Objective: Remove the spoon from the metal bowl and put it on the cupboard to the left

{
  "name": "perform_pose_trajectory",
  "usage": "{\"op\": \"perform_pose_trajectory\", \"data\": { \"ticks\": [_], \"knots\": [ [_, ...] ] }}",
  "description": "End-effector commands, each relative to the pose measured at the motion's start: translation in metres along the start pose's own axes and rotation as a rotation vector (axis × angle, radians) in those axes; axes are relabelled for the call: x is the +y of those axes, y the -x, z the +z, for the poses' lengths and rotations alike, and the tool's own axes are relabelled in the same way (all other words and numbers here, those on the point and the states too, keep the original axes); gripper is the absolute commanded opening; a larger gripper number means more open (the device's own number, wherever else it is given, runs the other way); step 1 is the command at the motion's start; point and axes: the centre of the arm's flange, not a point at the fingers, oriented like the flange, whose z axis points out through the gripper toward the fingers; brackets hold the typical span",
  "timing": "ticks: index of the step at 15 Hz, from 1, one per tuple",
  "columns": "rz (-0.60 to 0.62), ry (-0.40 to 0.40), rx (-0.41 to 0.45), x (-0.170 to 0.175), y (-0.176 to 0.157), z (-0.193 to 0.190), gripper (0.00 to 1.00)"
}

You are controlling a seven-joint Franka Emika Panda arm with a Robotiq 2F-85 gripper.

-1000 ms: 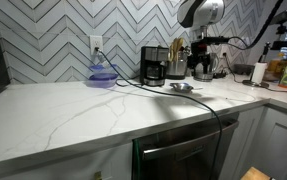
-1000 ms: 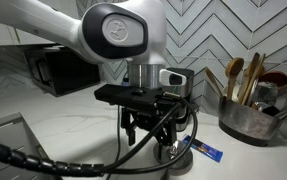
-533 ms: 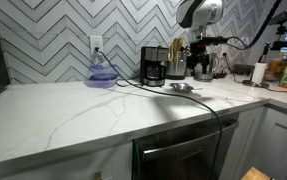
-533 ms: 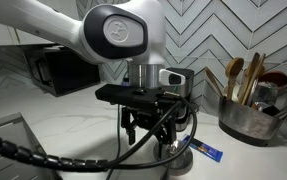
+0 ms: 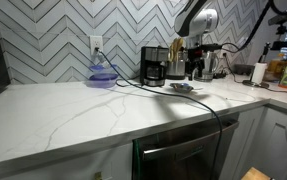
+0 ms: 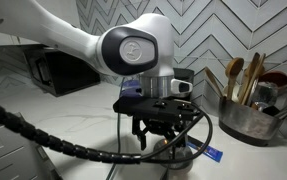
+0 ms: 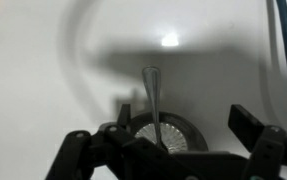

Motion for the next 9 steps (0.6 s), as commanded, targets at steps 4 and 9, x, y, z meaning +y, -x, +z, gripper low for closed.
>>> {"op": "perform_pose_trajectory", "data": {
  "ticks": [4,9],
  "knots": [
    [-0.031,-0.059,0.058,0.026,-0.015,0.026,0.70],
    [-0.018,-0.096,0.086,0.033,-0.024,0.038,0.43]
  ]
}}
